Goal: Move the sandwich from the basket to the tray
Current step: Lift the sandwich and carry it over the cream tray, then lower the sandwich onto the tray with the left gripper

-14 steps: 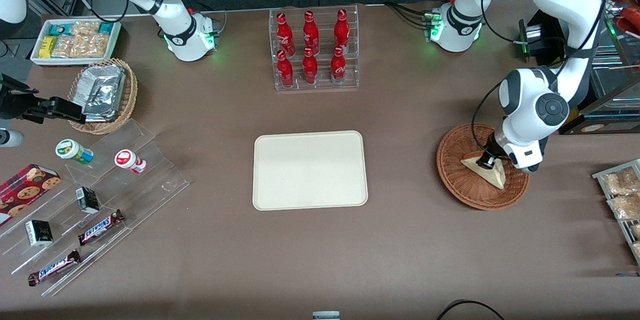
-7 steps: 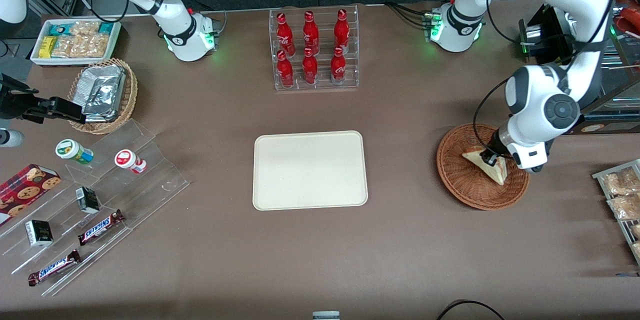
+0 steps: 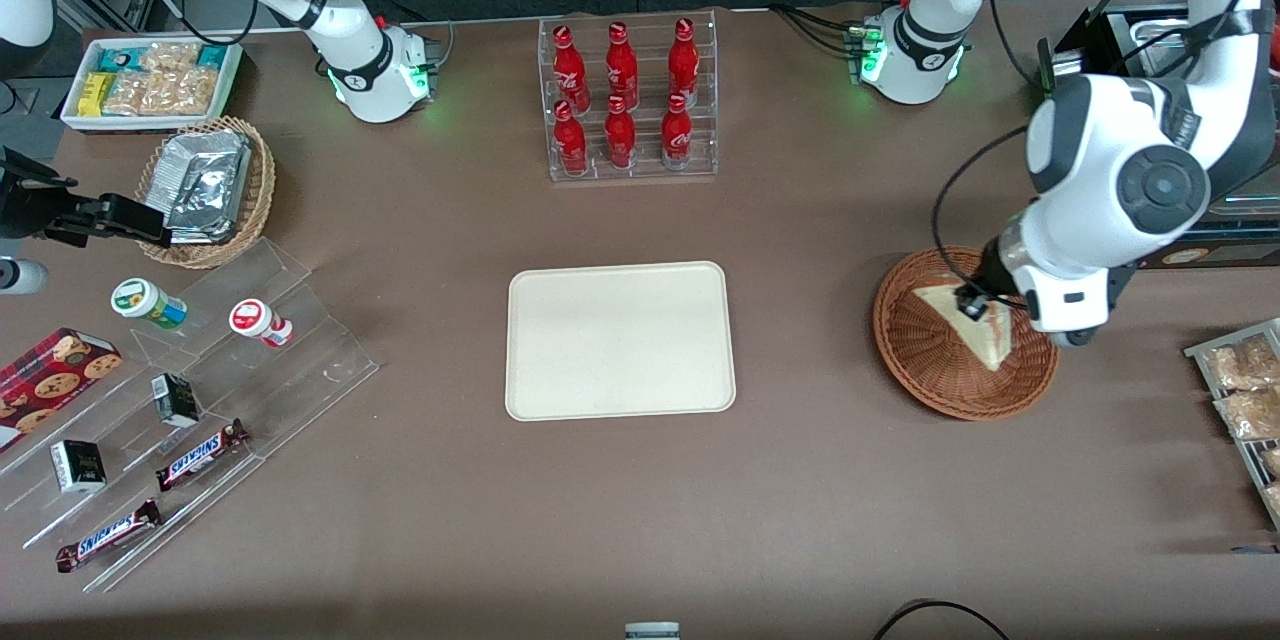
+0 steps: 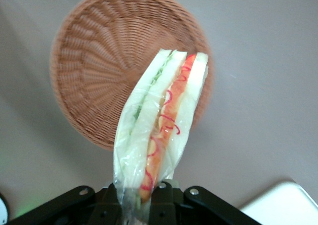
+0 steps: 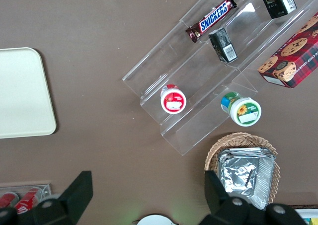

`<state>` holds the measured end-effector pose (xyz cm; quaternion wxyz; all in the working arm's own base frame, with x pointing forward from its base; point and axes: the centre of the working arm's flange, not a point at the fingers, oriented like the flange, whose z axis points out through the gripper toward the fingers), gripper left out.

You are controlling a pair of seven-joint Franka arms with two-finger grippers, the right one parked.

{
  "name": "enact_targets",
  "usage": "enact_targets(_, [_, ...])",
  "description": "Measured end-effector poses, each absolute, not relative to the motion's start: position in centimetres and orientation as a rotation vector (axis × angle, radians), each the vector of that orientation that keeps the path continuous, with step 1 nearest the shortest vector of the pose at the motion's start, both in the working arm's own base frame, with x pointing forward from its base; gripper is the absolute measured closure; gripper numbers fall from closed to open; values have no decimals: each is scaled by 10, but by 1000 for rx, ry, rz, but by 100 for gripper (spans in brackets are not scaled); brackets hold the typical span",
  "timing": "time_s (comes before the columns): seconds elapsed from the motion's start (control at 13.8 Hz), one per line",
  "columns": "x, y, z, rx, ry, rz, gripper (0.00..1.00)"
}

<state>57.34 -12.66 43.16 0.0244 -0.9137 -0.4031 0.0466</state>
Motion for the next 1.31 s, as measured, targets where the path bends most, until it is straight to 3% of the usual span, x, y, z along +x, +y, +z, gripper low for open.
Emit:
enact_targets(0.29, [580, -231, 438, -2986, -1007, 140, 85])
enact_targets(0.44, [577, -290, 427, -3026, -795, 93, 85])
enact_targets(0.8, [527, -449, 359, -3059, -358, 82, 85])
enact_targets(1.31, [504, -522, 278, -3036, -294, 42, 85])
